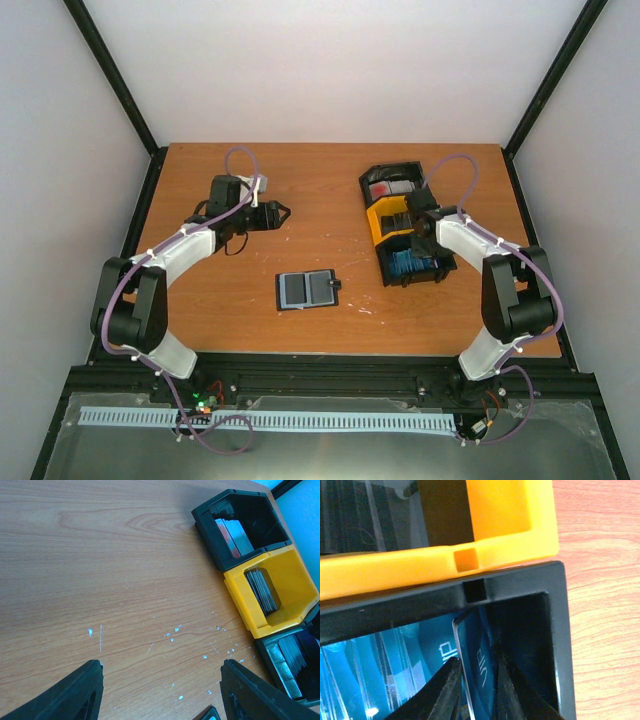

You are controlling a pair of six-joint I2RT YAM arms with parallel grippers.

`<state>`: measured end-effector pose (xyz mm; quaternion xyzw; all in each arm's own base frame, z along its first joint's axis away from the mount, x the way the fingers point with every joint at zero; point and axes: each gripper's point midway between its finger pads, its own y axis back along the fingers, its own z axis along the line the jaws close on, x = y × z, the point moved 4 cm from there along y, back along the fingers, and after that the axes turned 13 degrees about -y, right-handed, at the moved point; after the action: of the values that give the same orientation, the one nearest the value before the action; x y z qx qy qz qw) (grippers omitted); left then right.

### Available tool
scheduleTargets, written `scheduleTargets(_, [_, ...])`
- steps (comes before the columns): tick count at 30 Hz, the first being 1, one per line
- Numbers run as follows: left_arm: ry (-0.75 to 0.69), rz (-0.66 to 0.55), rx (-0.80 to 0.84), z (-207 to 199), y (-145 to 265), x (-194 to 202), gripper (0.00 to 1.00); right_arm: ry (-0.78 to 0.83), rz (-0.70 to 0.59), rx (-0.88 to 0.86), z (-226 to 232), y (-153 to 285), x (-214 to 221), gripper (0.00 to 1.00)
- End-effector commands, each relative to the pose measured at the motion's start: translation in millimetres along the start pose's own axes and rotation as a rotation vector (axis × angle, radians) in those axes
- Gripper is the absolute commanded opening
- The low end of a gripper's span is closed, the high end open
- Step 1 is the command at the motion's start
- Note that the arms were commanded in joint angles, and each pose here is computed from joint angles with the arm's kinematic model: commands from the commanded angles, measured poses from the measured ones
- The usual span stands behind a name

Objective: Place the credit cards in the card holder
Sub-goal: Pick up the credit card from the storage box.

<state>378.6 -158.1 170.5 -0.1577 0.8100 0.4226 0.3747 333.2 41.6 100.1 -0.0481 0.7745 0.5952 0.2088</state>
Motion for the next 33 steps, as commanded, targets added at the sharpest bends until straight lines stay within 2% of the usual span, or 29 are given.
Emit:
scheduleTargets(1, [-0.018, -0.054, 0.018, -6.4, 9.0, -14.2, 0.65, -0.011, -0.030, 0.058, -12.5, 2.6, -2.7, 0.21])
scheduleTargets(8, [-0.018, -0.051, 0.020, -6.4, 8.7, -12.9, 0.65, -0.002, 0.008, 0.009, -5.6, -0.6, -0.6, 0.24])
scheduleTargets(21, [-0.019, -0.049, 0.024, -6.6, 7.7, -12.8, 0.65, -0.127, 0.112, -0.170, -19.5, -10.3, -9.2, 0.24])
scheduleTargets(33, [-0.025, -0.043, 0.029, -5.8, 4.9, -13.2, 0.65, -0.178, 0.106, -0.192, -31.5, -4.8, -15.4, 0.25])
